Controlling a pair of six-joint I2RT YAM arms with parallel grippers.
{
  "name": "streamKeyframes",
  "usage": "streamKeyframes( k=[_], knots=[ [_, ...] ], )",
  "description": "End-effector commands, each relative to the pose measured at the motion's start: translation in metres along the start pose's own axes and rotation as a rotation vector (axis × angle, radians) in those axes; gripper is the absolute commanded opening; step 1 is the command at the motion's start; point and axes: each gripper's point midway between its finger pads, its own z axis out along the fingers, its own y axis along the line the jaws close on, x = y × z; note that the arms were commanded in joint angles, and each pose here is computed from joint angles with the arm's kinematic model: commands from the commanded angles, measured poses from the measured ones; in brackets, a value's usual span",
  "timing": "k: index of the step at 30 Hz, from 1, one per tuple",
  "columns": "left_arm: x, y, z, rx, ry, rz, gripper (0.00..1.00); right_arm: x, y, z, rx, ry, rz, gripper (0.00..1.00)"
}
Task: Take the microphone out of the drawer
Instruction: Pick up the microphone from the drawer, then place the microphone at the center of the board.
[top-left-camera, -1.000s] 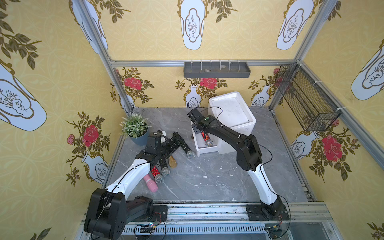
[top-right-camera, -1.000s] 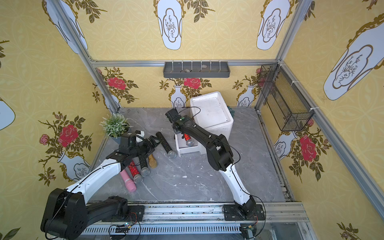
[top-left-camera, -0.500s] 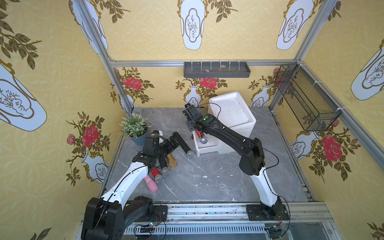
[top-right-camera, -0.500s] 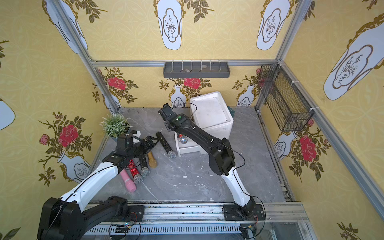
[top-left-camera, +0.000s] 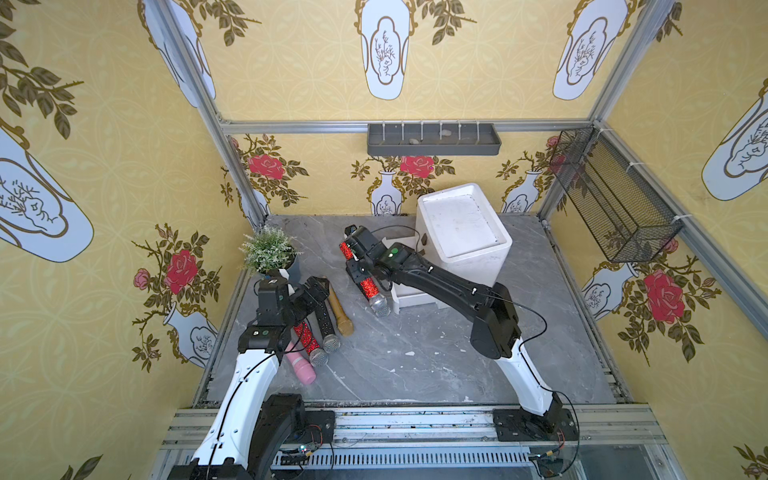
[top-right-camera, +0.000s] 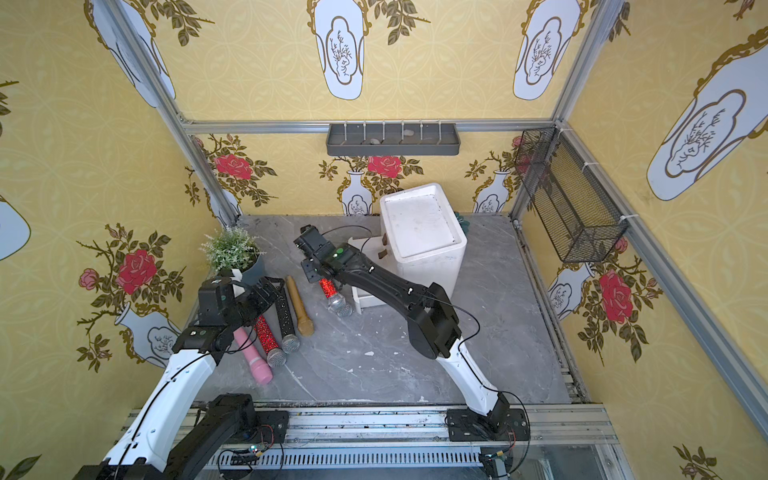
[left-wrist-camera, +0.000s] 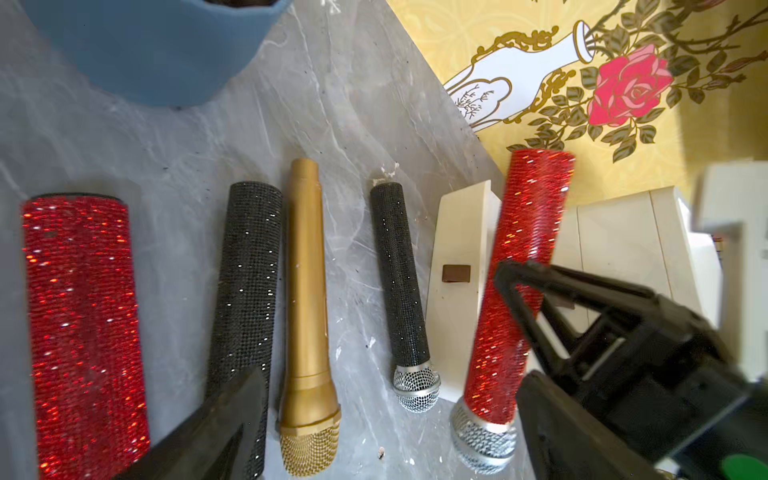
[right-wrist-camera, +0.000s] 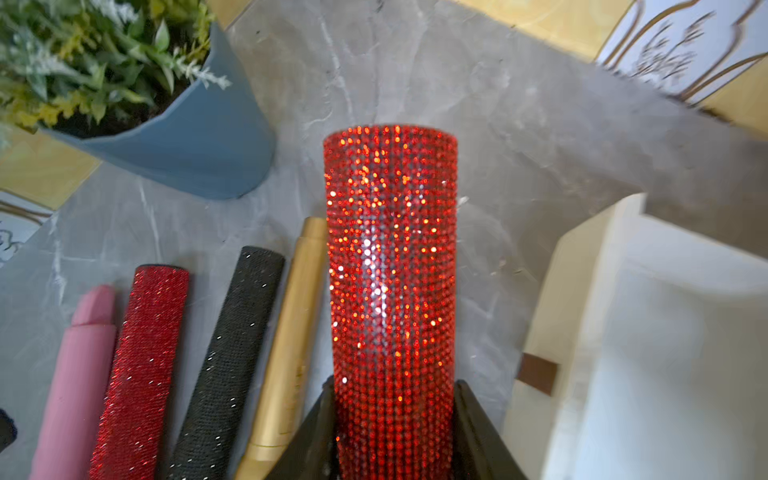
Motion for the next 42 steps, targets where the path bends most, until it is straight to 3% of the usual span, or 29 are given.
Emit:
streamKeyframes(
  k=[1,6,19,23,26,33,36,42],
  knots=[
    [0.006,0.010,-0.001,-0.029,0.018,0.017,1.00,0.011,0.024,0.014,-0.064,0.014,0.042,0.23],
    [0.009,0.011,0.000,-0.027,0.028,0.010,1.00,0.036,0.038,0.030,-0.070,0.061,0.036,0.23],
    [0.012,0.011,0.002,-0.014,0.039,-0.003,1.00,0.092,0.028,0.065,-0.037,0.179,0.046,0.25],
    [0.012,0.011,0.002,-0.013,0.041,-0.007,1.00,0.099,0.027,0.072,-0.032,0.197,0.051,0.28],
    [0.013,0.011,0.003,-0.012,0.045,-0.012,1.00,0.103,0.026,0.075,-0.027,0.208,0.052,0.37],
    [0.014,0.009,0.004,-0.001,0.058,-0.018,1.00,0.090,0.024,0.067,-0.019,0.183,0.054,0.57],
    [0.013,0.008,0.003,-0.003,0.055,-0.020,1.00,0.061,0.024,0.053,-0.019,0.124,0.046,0.66],
    [0.013,-0.001,0.005,0.034,0.074,-0.021,1.00,0.000,0.005,0.007,-0.020,-0.013,0.057,0.69]
  ],
)
